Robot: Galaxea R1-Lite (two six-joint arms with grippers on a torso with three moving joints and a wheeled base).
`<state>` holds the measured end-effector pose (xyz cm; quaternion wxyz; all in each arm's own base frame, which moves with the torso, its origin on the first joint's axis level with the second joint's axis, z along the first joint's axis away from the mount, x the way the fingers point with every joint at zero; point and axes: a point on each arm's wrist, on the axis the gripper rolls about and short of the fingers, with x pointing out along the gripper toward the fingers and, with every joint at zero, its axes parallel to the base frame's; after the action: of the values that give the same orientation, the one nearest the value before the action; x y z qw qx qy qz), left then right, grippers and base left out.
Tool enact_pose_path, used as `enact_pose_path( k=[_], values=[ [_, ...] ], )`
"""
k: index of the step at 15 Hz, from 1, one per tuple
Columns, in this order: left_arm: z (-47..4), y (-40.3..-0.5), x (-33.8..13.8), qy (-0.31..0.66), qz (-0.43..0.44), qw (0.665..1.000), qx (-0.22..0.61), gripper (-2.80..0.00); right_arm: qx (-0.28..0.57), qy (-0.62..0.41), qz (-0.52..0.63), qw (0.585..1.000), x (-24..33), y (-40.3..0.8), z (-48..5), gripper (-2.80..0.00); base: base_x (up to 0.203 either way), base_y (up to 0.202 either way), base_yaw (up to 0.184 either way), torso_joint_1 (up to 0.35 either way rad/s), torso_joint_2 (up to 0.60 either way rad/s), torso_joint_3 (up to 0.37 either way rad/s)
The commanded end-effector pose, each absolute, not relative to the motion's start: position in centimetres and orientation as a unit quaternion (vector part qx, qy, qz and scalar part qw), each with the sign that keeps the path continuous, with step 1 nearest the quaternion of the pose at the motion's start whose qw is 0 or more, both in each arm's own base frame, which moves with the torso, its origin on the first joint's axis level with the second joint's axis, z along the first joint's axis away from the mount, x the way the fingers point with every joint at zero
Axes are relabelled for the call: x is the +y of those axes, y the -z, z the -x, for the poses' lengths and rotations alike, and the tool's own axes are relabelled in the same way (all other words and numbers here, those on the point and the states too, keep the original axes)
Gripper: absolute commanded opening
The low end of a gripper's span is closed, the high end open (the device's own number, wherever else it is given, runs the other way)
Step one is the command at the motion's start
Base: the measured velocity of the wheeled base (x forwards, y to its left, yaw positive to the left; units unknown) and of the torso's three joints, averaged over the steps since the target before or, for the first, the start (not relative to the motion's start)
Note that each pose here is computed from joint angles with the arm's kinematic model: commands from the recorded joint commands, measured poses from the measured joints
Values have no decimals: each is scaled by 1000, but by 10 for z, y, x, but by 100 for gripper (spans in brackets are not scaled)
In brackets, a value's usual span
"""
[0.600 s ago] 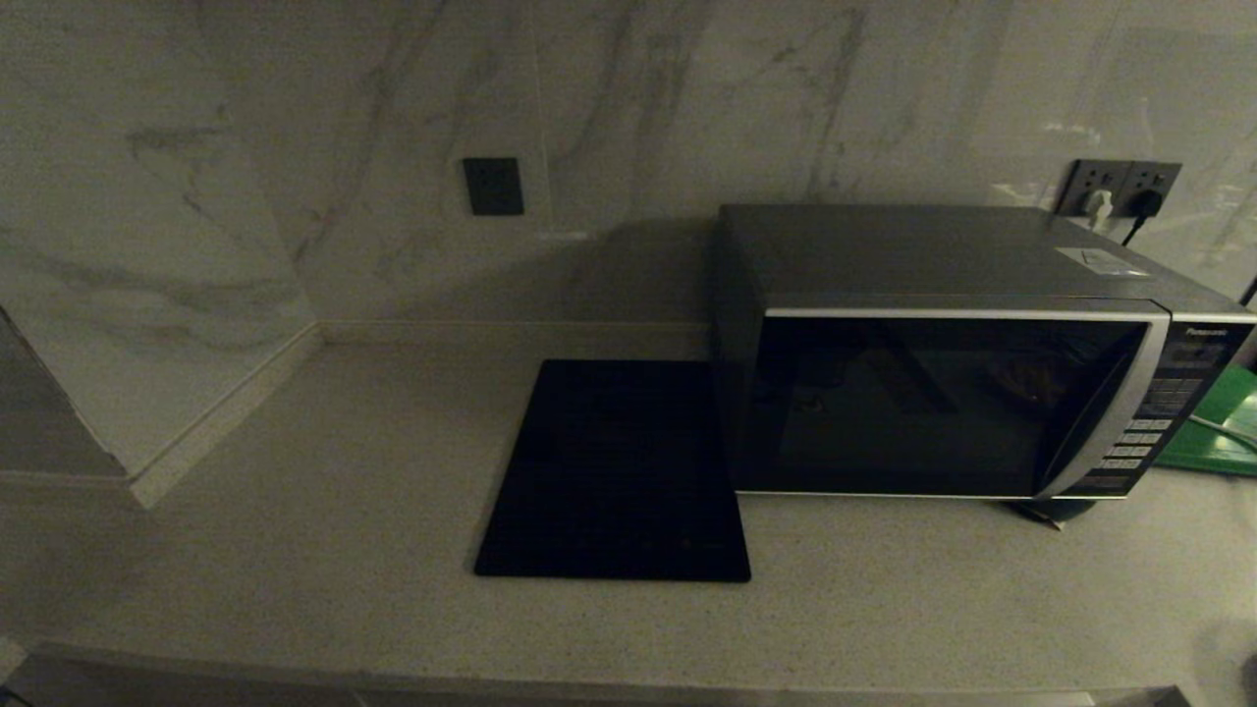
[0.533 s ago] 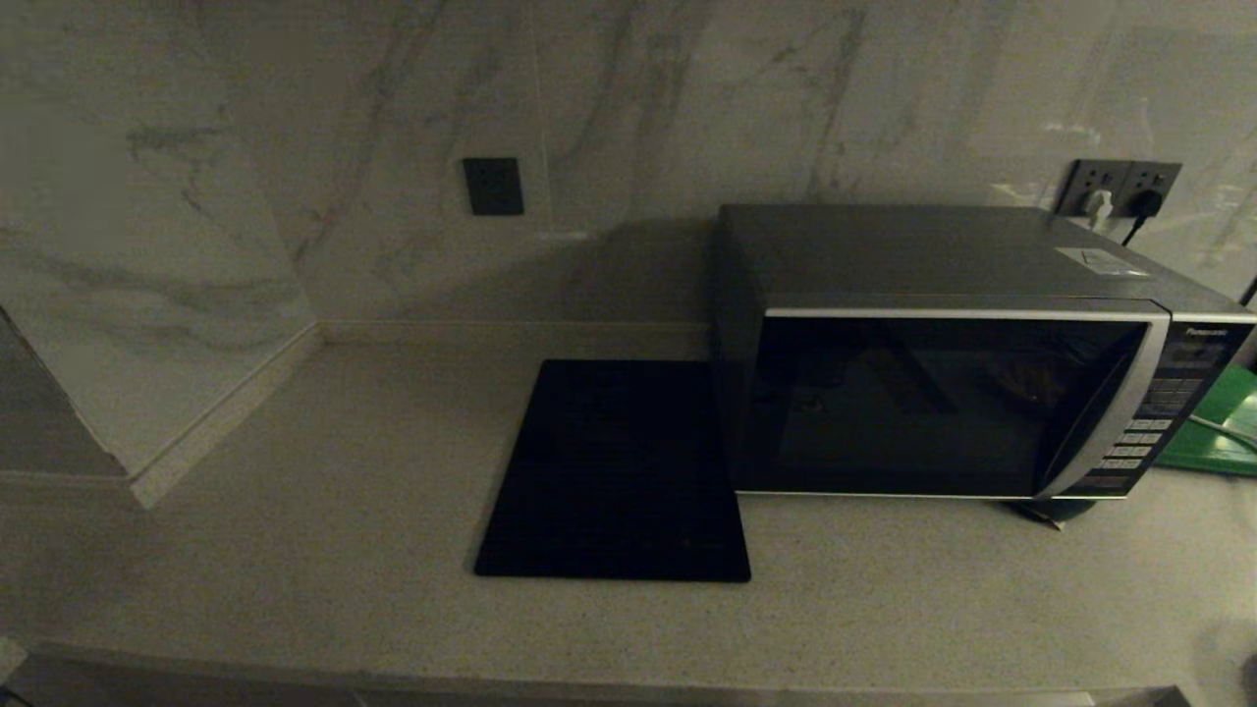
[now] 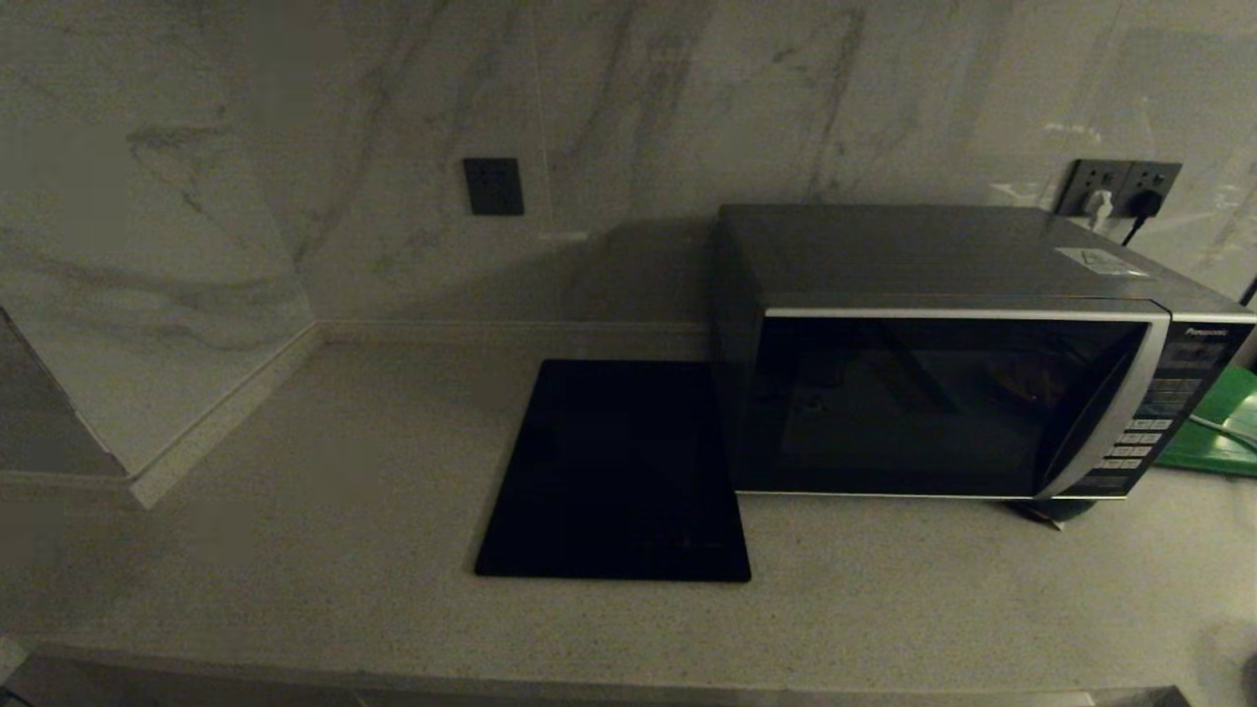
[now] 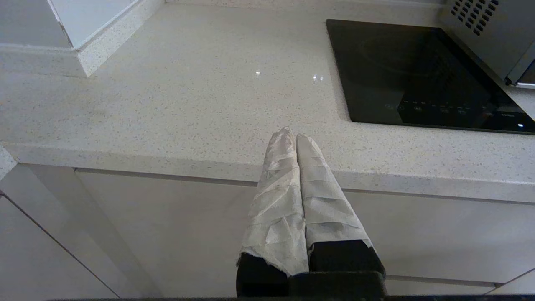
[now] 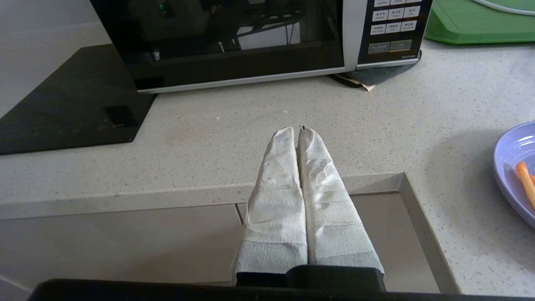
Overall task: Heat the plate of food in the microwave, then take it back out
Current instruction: Open the microwave oven
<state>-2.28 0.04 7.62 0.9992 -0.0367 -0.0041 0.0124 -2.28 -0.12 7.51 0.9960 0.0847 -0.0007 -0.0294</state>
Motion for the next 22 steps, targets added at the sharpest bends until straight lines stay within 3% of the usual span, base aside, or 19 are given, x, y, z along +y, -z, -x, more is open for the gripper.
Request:
enact_pose_path(
  k=[1, 5, 11, 18, 22],
  values=[
    [23, -76, 0, -12, 37, 999, -4, -280, 0, 30, -84, 996, -1, -75, 23, -280, 0, 0, 0, 0, 0, 0],
    [23, -76, 0, -12, 37, 999, -4, -280, -6, 29, -84, 996, -1, -78, 24, -280, 0, 0, 0, 0, 0, 0],
    [23, -76, 0, -13, 37, 999, -4, -280, -32, 23, -122, 992, -1, -183, 37, -280, 0, 0, 0, 0, 0, 0],
    [23, -76, 0, -12, 37, 999, -4, -280, 103, 85, -64, 989, -4, -225, -32, -280, 0, 0, 0, 0, 0, 0],
    [23, -76, 0, -12, 37, 999, -4, -280, 99, 149, -63, 982, -6, -271, -89, -280, 0, 0, 0, 0, 0, 0]
  ],
)
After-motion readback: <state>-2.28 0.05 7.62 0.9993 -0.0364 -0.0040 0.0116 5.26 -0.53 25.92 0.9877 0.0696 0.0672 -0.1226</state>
